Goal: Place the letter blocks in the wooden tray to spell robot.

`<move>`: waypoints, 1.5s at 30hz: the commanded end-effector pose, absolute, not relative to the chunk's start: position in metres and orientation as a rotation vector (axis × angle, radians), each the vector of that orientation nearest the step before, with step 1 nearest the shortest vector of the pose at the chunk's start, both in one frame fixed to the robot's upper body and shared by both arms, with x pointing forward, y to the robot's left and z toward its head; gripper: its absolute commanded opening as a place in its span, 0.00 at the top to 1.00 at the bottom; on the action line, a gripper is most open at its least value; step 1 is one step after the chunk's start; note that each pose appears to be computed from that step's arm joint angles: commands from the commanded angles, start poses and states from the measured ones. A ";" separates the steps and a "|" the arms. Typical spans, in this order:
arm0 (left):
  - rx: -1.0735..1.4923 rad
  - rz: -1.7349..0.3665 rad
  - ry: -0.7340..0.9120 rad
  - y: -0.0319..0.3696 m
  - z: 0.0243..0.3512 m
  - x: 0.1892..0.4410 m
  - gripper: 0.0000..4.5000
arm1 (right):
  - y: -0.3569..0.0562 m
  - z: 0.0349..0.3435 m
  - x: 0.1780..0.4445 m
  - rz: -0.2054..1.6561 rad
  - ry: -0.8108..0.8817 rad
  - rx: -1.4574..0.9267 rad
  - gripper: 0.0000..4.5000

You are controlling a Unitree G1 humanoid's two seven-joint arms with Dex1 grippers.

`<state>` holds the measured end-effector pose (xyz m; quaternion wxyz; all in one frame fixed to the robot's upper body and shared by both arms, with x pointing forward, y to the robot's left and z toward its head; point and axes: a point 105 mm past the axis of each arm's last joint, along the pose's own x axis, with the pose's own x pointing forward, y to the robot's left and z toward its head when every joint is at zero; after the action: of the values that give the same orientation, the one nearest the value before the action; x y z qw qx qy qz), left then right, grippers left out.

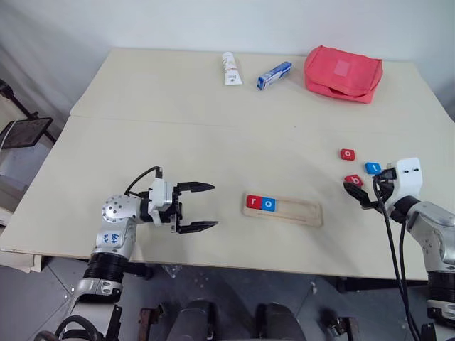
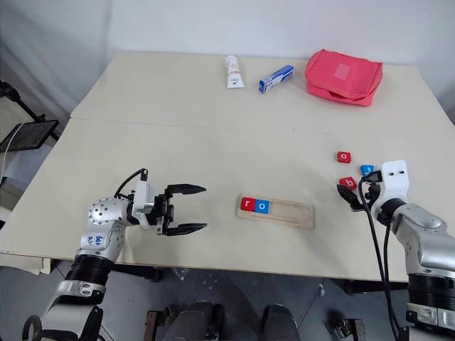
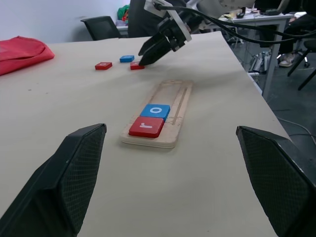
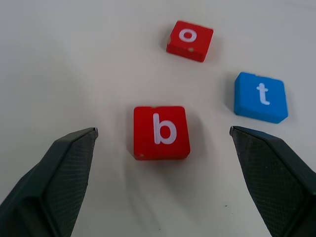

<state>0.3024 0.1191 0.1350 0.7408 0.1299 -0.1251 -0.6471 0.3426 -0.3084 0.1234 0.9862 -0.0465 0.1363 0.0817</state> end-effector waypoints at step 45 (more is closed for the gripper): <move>0.257 -1.536 -0.267 0.129 0.138 0.307 0.00 | -0.246 0.118 0.259 -0.095 0.154 0.043 0.68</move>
<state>0.3070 0.1278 0.1317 0.7072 0.1104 -0.1057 -0.6903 0.2624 -0.2452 0.1105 0.9948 0.0220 0.0909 -0.0412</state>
